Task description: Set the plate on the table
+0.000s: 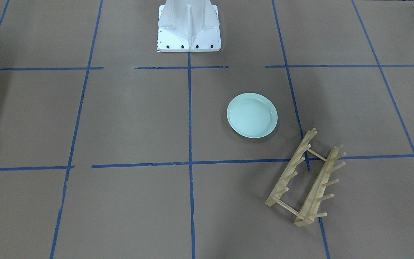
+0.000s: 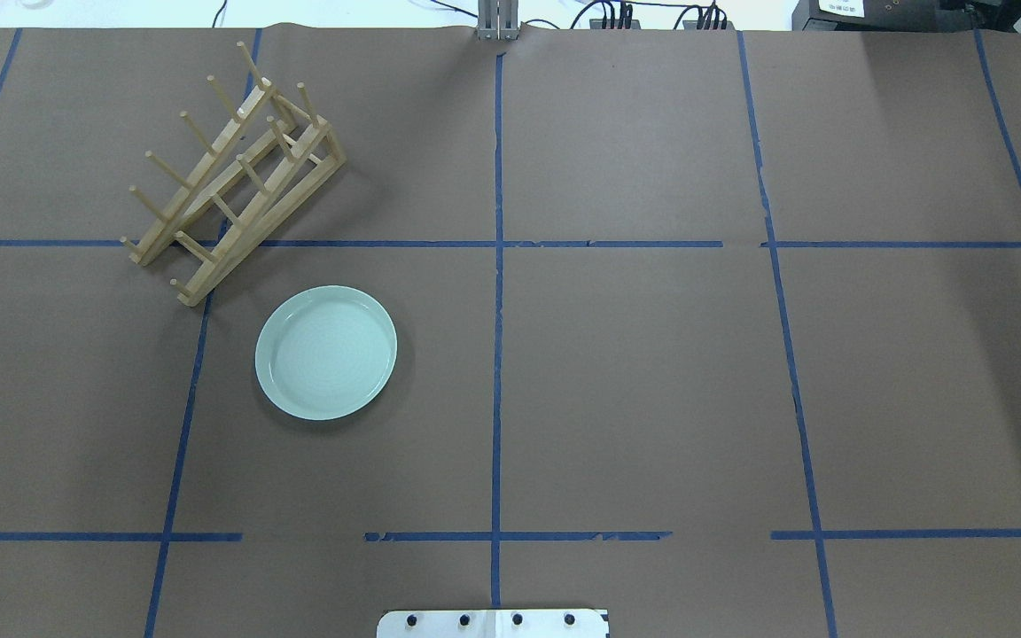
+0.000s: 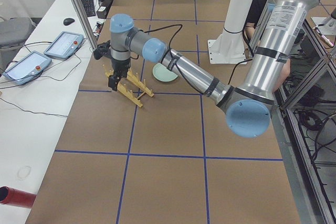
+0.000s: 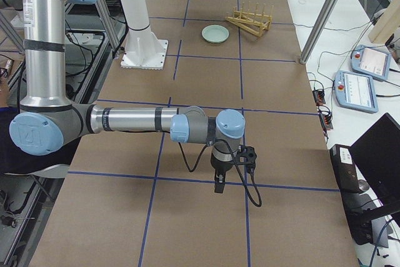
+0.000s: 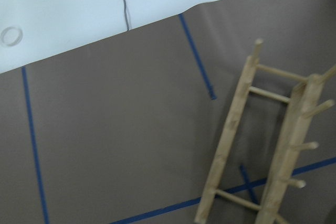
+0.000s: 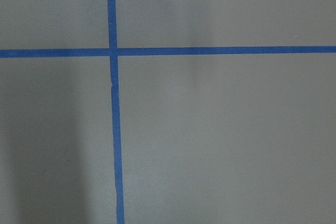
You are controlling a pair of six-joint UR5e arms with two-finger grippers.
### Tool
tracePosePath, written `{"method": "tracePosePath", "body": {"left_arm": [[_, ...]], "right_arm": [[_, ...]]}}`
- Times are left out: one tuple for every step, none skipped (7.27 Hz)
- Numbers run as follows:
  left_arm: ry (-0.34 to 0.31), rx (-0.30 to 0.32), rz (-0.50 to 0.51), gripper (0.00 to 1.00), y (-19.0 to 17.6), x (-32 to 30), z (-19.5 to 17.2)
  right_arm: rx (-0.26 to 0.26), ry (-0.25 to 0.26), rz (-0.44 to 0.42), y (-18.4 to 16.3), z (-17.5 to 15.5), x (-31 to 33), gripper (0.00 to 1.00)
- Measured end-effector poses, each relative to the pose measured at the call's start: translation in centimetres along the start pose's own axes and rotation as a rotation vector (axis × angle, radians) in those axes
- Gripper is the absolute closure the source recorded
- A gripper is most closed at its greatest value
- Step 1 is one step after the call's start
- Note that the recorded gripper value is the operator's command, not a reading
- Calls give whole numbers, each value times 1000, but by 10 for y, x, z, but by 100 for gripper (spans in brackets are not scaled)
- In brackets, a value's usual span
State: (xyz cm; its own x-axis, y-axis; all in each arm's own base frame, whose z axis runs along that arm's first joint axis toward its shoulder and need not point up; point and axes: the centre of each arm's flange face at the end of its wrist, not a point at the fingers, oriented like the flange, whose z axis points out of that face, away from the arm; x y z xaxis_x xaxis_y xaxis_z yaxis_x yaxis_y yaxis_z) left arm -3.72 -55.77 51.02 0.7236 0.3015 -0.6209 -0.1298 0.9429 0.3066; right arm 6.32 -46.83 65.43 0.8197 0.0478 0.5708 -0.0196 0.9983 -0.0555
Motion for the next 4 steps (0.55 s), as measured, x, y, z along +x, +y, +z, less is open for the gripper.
{"method": "tracePosePath", "body": {"left_arm": [[9, -19, -9, 0, 51, -56, 23], [14, -38, -39, 0, 93, -97, 47], [21, -62, -72, 0, 123, -120, 68], [23, -74, -91, 0, 136, -129, 77]], "right_arm": [[0, 0, 0, 0, 0, 0, 0], [0, 0, 0, 0, 0, 0, 0], [0, 0, 0, 0, 0, 0, 0], [0, 0, 0, 0, 0, 0, 0]]}}
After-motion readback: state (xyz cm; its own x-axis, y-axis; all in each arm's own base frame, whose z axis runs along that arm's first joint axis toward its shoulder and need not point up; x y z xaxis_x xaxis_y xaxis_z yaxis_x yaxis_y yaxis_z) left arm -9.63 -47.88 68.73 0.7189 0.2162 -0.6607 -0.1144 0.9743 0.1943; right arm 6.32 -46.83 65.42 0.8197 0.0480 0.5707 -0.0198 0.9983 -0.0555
